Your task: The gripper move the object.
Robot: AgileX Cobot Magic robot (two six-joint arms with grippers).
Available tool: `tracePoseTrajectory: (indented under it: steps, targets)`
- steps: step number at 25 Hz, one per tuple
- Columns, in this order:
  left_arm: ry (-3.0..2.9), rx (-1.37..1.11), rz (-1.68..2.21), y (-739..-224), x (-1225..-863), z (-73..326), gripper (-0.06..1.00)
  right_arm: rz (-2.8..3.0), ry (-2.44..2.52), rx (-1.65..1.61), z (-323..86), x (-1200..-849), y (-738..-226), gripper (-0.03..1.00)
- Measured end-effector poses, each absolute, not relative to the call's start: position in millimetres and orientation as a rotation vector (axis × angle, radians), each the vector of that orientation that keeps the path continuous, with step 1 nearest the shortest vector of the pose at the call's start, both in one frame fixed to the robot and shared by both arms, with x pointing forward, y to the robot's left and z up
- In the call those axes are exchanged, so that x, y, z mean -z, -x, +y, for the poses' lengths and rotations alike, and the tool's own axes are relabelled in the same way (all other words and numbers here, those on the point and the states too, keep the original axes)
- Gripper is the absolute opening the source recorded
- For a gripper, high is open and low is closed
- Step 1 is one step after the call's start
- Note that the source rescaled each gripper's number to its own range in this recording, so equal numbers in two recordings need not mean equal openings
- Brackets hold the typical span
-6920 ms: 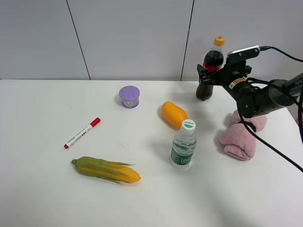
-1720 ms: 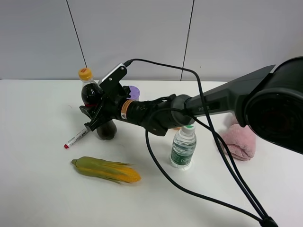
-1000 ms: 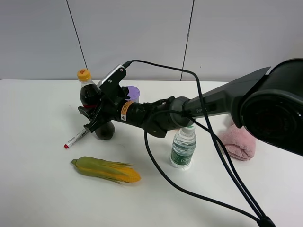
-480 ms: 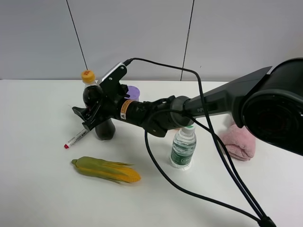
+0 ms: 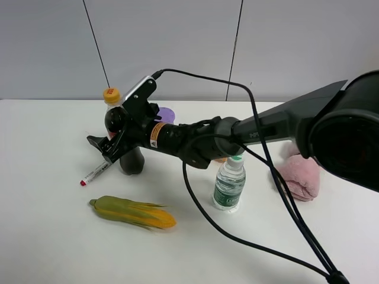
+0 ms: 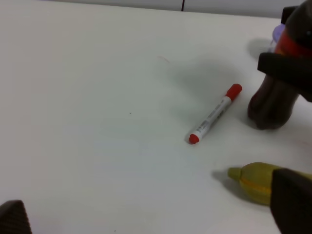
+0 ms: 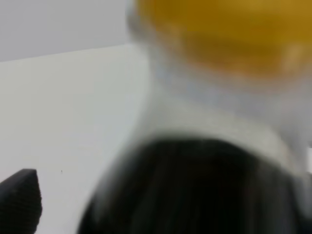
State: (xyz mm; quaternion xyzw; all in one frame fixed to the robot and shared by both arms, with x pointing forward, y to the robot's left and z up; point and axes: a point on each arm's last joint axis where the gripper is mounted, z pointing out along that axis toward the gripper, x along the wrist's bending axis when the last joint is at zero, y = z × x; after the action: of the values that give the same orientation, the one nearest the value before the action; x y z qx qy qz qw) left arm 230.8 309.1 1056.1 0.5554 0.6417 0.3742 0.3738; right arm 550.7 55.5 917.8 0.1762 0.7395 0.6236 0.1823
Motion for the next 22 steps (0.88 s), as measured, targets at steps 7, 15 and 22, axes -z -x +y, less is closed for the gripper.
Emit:
tracePoseTrajectory:
  steps: [7, 15, 22]
  targets:
    - [-1.422, -0.958, 1.644, -231, -1056, 309, 1.00, 2.053, -0.567, -1.755, 46, -981, -547, 0.99]
    - [-1.422, -0.958, 1.644, -231, -1056, 309, 1.00, 1.957, -0.641, -1.814, 25, -1058, -533, 0.99]
    - [-1.422, -0.958, 1.644, -231, -1056, 309, 1.00, 1.960, -0.704, -1.680, -8, -1124, -503, 0.99]
